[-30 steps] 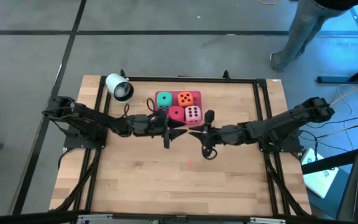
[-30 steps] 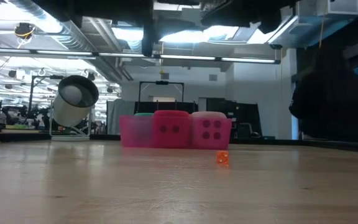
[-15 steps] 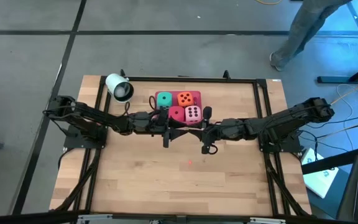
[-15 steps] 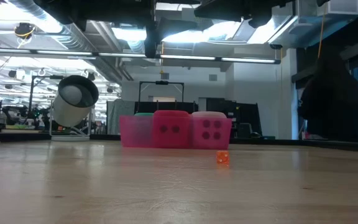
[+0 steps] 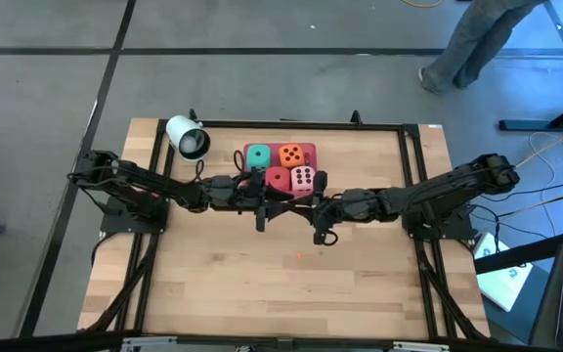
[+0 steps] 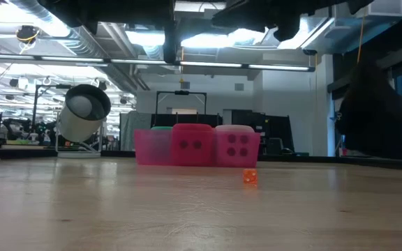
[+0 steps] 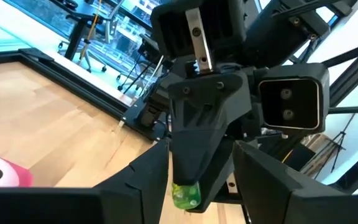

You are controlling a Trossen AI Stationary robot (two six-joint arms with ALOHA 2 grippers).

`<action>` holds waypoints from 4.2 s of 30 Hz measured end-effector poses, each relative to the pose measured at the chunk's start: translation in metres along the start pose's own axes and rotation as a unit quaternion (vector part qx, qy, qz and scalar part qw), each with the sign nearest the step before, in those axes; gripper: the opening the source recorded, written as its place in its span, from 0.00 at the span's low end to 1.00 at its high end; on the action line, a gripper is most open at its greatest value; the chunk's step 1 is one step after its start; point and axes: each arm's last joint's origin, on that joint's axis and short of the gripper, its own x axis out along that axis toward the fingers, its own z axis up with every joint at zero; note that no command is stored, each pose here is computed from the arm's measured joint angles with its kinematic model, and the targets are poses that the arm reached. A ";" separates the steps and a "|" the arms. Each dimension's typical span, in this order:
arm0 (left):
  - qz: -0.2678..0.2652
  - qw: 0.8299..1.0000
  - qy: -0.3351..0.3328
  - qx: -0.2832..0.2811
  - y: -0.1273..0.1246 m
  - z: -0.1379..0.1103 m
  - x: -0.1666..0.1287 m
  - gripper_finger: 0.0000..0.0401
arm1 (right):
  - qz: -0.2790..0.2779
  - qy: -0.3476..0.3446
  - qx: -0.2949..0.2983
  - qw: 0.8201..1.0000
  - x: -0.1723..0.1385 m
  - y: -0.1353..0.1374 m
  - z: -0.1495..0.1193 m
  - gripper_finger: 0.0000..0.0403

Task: Pick & Place Dice
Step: Put the small transparent dice into the pink bin

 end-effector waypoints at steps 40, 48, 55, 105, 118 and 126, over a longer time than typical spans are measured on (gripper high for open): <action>0.013 1.000 0.014 0.002 0.002 -0.003 0.000 0.30 | -0.054 0.031 -0.040 0.997 0.002 -0.008 -0.003 0.14; 0.013 1.000 0.012 0.003 0.002 -0.003 0.000 0.26 | -0.048 0.027 -0.045 0.998 0.000 -0.004 0.000 0.14; 0.013 1.000 0.008 0.002 0.002 -0.002 0.000 0.26 | -0.040 0.033 -0.040 0.998 0.000 -0.003 -0.001 0.14; -0.019 0.996 -0.043 0.078 -0.005 0.009 0.000 0.26 | -0.031 0.058 -0.026 0.998 -0.001 0.003 -0.006 0.14; 0.005 0.996 -0.040 0.076 0.001 0.009 0.000 0.44 | -0.054 0.056 -0.058 0.995 -0.005 0.000 0.018 0.14; 0.003 0.998 -0.029 0.062 0.001 0.007 0.000 0.49 | -0.065 0.071 -0.064 0.993 -0.004 -0.004 0.014 0.14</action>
